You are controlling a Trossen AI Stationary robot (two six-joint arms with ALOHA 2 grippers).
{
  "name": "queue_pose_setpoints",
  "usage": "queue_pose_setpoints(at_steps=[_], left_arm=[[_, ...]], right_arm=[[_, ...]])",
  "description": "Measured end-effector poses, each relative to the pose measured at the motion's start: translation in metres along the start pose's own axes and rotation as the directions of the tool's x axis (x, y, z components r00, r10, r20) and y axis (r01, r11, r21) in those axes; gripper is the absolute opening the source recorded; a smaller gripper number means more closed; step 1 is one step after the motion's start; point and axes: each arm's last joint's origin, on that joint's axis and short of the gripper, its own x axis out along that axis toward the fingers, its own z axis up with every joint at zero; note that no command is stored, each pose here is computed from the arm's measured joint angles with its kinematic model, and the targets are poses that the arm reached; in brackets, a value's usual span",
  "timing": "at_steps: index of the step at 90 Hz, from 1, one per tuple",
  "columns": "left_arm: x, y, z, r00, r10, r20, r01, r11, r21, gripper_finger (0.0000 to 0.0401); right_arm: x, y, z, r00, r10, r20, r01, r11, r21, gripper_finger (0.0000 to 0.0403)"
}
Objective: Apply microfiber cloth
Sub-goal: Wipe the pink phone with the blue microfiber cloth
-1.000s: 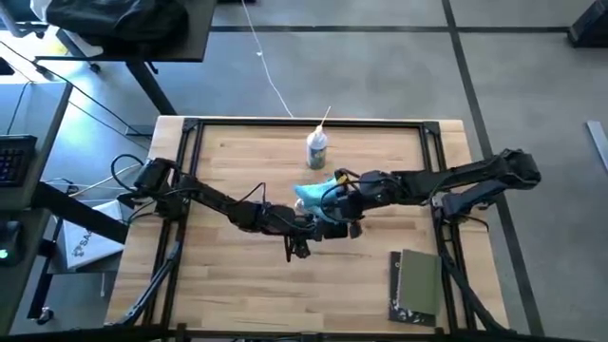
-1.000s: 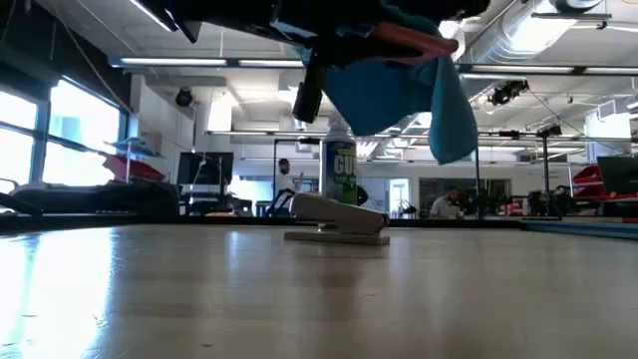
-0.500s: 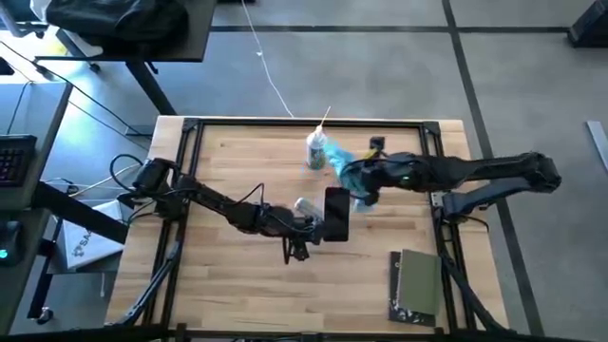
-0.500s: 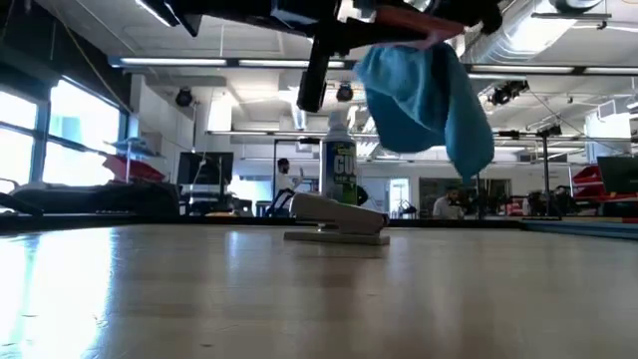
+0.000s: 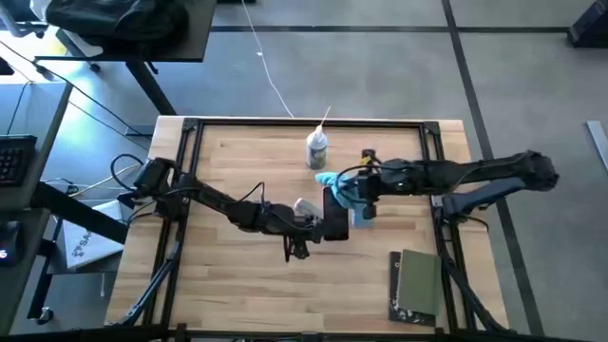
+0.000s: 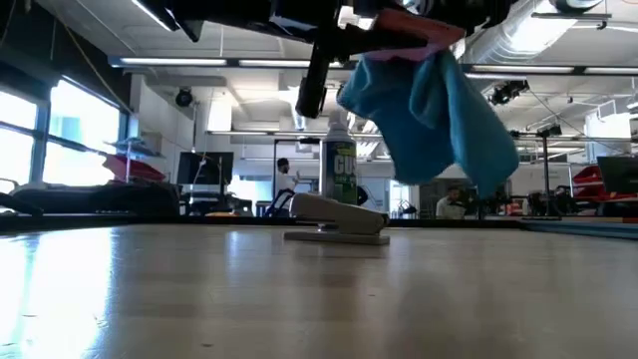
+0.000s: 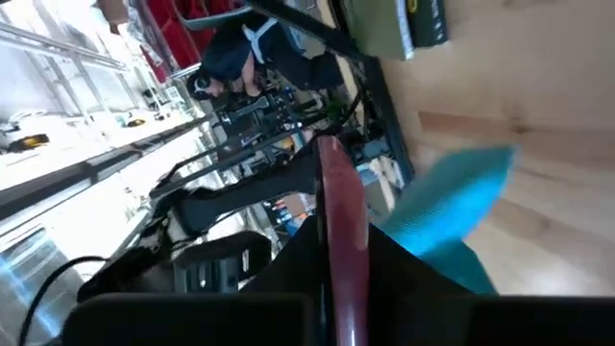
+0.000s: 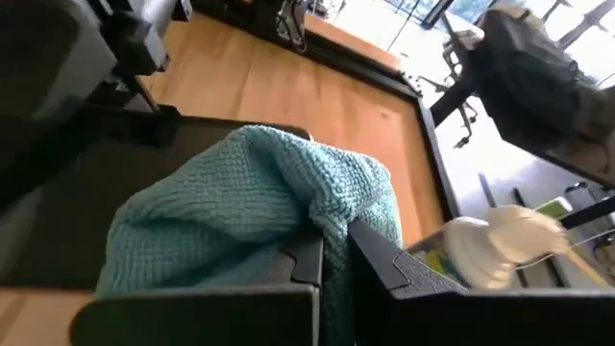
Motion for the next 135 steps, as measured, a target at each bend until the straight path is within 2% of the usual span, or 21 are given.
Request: queue_pose_setpoints(at_steps=[13, 30, 49, 58, 69, 82, 93, 102, 112, 121, 135], left_arm=[[0.0, 0.0, -0.001, 1.0, 0.005, -0.004, -0.005, 1.0, 0.014, 0.0012], [0.002, -0.001, -0.008, 1.0, 0.012, -0.027, -0.011, 1.0, 0.023, 0.0012], [0.003, -0.002, -0.012, 0.999, 0.015, -0.032, -0.014, 1.0, 0.023, 0.0012], [0.003, -0.002, -0.013, 0.999, 0.014, -0.035, -0.013, 0.999, 0.034, 0.0012], [0.003, -0.001, -0.012, 0.999, 0.016, -0.044, -0.015, 0.999, 0.032, 0.0012], [0.003, 0.001, -0.014, 0.998, 0.033, -0.053, -0.031, 0.999, 0.023, 0.0012], [0.002, 0.003, -0.011, 0.998, 0.05, -0.025, -0.05, 0.999, 0.012, 0.0012], [0.002, 0.006, -0.008, 0.998, 0.065, -0.003, -0.065, 0.998, 0.001, 0.0012], [0.001, 0.007, -0.003, 0.997, 0.075, 0.03, -0.075, 0.997, 0.006, 0.0012], [0.0, 0.01, 0.0, 0.995, 0.087, 0.039, -0.087, 0.996, 0.001, 0.0012], [0.0, 0.01, -0.001, 0.996, 0.083, 0.026, -0.079, 0.986, -0.144, 0.0012]], right_arm=[[0.002, 0.017, 0.006, 0.99, 0.128, 0.057, -0.128, 0.992, 0.0, 0.0], [-0.003, 0.034, 0.008, 0.974, 0.221, 0.054, -0.223, 0.975, 0.024, 0.0], [-0.009, 0.043, 0.002, 0.97, 0.24, -0.026, -0.235, 0.964, 0.125, 0.0], [-0.015, 0.045, -0.001, 0.965, 0.255, -0.059, -0.245, 0.959, 0.14, 0.0], [-0.023, 0.043, -0.004, 0.975, 0.2, -0.095, -0.189, 0.975, 0.115, 0.0], [-0.033, 0.032, -0.003, 0.995, 0.039, -0.091, -0.037, 0.999, 0.021, 0.0], [-0.037, 0.018, -0.001, 0.991, -0.114, -0.066, 0.111, 0.993, -0.047, 0.0], [-0.035, 0.008, 0.001, 0.986, -0.164, -0.04, 0.162, 0.985, -0.056, 0.0], [-0.032, -0.002, 0.001, 0.988, -0.155, -0.017, 0.154, 0.987, -0.044, 0.0], [-0.03, -0.006, 0.001, 0.996, -0.091, 0.014, 0.091, 0.996, -0.007, 0.0], [-0.031, 0.002, 0.007, 0.995, 0.04, 0.093, -0.046, 0.997, 0.059, 0.0]])
